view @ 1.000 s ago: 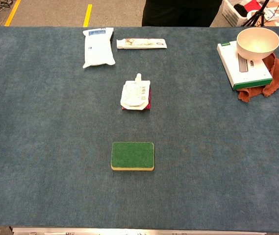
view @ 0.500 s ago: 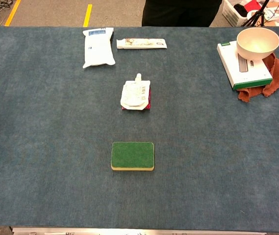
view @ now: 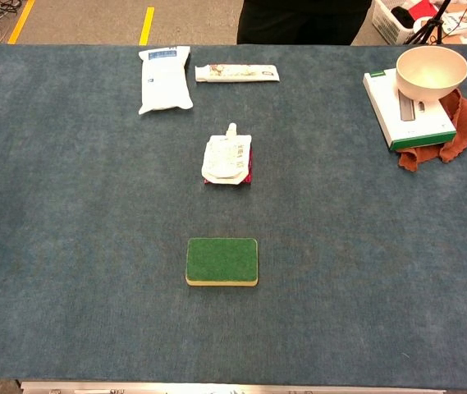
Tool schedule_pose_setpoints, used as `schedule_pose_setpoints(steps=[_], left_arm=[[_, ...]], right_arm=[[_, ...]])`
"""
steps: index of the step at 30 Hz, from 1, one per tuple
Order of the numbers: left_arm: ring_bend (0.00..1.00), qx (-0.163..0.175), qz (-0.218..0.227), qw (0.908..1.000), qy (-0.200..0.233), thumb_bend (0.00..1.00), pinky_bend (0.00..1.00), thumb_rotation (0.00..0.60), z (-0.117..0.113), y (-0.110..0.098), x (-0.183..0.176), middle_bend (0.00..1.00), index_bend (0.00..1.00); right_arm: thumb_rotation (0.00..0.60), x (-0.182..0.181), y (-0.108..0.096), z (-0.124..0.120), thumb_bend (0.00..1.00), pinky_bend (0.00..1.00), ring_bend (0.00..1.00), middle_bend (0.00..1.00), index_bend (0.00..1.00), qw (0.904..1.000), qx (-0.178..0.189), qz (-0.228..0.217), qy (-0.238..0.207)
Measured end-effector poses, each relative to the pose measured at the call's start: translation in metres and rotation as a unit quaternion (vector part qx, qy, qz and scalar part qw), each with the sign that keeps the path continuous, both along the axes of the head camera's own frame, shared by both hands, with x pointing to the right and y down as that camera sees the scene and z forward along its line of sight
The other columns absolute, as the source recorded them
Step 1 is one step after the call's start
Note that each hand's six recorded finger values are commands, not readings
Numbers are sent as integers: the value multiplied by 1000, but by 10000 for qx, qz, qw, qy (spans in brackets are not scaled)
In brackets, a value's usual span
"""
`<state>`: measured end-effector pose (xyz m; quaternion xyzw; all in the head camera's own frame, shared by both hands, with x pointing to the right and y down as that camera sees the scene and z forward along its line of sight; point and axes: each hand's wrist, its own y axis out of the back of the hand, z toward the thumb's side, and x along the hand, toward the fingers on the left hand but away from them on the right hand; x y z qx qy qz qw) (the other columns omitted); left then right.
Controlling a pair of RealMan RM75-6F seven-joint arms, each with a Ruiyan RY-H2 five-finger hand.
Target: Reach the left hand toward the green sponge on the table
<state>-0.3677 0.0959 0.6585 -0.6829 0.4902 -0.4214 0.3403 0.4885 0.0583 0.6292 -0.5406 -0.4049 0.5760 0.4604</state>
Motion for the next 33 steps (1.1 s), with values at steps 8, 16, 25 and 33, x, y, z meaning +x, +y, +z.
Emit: schedule_pose_setpoints(steps=[8,16,25,33], left_arm=[[181,-187,168,9970,736,0,316,541,9,-5,23,218,265],[149,-505,631,9793,1855,0,188,242,10,-15,61,163,235],[121,-1227,991,9187,3622,0,183,314,6,-21,108,121,213],[120,-1934,1074,8384,4981,0,189,319,1,-22,138,121,184]], right_arm=[[600,0,0,-3,0,488,324,314,339,10000,31,-7,-25],[600,0,0,-5,0,488,324,315,339,10000,49,-8,-33],[600,0,0,-6,0,488,324,315,339,10000,65,-1,-43],[600,1,-1,-7,0,488,324,315,338,10000,69,5,-53]])
